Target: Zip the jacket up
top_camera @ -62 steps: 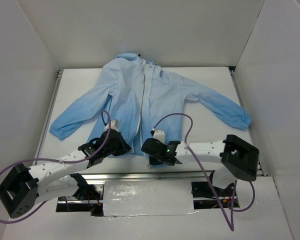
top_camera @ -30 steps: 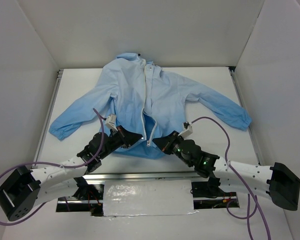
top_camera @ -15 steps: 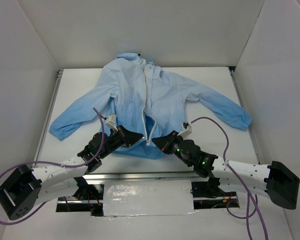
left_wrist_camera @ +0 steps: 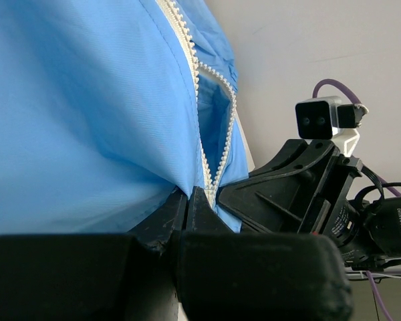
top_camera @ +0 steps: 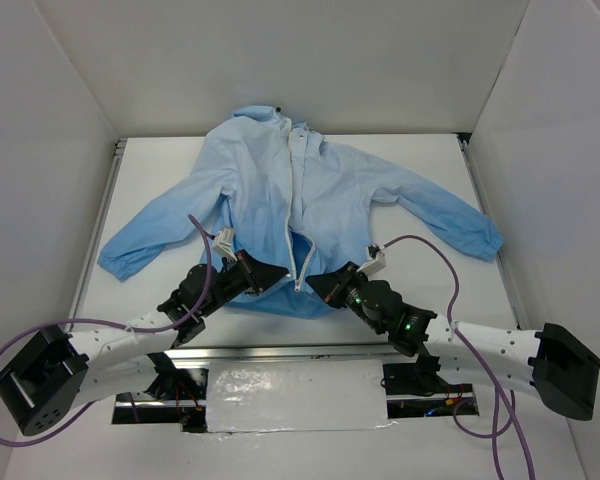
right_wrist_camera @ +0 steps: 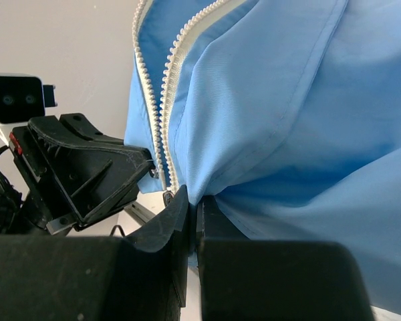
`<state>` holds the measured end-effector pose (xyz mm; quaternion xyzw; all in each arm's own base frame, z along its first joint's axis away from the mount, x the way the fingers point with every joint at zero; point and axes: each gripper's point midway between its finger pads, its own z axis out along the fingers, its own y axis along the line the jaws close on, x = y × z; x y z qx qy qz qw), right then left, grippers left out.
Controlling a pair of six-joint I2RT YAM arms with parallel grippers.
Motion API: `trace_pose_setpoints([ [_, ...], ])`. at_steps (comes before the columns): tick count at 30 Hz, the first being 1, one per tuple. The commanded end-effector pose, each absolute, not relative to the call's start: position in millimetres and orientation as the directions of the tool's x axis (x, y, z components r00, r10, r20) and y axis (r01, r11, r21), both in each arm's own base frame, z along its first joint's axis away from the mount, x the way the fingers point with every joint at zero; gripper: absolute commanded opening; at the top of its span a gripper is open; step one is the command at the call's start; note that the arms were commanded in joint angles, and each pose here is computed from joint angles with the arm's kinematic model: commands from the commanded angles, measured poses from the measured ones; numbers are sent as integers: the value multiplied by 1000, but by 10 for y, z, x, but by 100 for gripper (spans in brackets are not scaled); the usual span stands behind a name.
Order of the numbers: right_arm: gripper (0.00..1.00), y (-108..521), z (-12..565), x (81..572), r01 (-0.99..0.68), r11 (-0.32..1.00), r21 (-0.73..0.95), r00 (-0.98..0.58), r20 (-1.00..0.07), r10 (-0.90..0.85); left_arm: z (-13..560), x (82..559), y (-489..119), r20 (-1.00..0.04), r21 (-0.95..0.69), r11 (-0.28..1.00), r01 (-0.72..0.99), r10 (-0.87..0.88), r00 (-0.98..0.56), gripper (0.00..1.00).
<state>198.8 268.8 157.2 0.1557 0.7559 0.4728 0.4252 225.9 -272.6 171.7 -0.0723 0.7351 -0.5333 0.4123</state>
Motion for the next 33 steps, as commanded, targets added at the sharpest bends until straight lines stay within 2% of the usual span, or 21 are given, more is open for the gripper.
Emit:
trace_pose_setpoints([
  [1,0,2657,1799,2079,-188,455,871,-535,-479,696,2019,2254,-2774,-531,-847,341,408,-575,-622,0],
  [12,0,2648,1897,2086,-215,433,875,-530,-477,701,1904,2276,-2752,-528,-849,368,379,-575,-626,0],
  [33,0,2696,1787,2037,-233,448,863,-560,-496,664,2099,2372,-2750,-557,-830,386,402,-592,-582,0],
])
